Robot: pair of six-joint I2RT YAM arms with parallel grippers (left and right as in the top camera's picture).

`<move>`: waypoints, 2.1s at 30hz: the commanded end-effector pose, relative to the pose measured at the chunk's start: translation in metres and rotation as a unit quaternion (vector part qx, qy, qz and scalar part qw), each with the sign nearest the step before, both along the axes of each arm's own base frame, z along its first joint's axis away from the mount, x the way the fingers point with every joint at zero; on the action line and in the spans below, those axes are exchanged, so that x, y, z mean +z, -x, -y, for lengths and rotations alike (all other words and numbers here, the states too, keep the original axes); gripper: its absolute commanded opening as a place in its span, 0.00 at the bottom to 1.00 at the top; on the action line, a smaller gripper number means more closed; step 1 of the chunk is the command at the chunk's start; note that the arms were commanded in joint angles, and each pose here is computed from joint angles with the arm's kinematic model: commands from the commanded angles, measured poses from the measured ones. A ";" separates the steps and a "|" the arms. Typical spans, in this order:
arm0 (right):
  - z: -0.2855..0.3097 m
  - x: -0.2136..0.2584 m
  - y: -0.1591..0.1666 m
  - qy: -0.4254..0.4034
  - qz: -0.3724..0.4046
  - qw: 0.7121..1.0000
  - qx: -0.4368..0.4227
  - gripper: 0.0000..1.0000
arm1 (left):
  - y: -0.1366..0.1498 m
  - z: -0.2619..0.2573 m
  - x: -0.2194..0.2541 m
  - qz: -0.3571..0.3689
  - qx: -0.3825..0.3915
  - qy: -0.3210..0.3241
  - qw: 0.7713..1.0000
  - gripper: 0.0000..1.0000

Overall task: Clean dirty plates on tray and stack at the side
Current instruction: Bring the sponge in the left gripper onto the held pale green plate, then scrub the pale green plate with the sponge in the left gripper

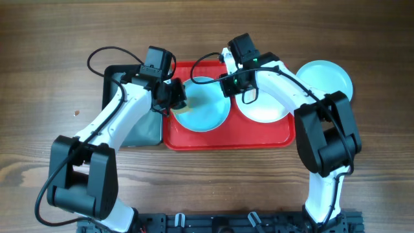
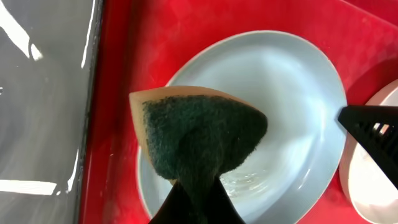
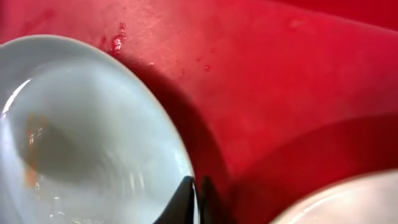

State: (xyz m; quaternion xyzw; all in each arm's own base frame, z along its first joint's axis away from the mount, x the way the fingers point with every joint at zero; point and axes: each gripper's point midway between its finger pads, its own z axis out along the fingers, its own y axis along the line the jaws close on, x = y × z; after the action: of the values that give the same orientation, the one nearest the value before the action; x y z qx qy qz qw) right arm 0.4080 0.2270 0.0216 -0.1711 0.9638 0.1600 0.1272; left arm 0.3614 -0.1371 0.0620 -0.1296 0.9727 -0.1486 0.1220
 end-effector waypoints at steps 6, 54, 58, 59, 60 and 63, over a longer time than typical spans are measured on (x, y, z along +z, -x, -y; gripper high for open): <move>-0.004 0.007 0.003 -0.016 0.002 1.000 0.006 0.28 | 0.005 0.014 -0.011 0.006 -0.014 -0.015 1.000 0.04; -0.007 -0.020 0.015 -0.018 -0.043 0.999 0.008 0.04 | 0.011 0.002 -0.062 0.002 -0.044 -0.059 0.997 0.04; -0.010 -0.018 0.017 -0.030 -0.048 0.998 0.012 0.04 | 0.022 0.019 -0.087 -0.039 -0.060 -0.014 0.997 0.04; -0.013 -0.017 0.018 -0.038 -0.051 0.998 0.016 0.04 | 0.025 0.024 -0.088 -0.046 -0.065 0.000 0.997 0.04; -0.015 -0.016 0.019 -0.043 -0.053 0.998 0.018 0.04 | 0.026 0.027 -0.087 -0.049 -0.068 0.010 0.996 0.04; -0.015 -0.016 0.019 -0.044 -0.053 0.997 0.018 0.04 | 0.031 0.049 -0.079 -0.058 -0.089 0.076 0.991 0.04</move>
State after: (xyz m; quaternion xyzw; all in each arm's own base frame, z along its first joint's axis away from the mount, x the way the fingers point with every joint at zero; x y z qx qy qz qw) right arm 0.4023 0.2288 0.0134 -0.1671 0.9630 0.1831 0.1057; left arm 0.3602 -0.1546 0.0055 -0.0872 0.9767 -0.1544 0.1206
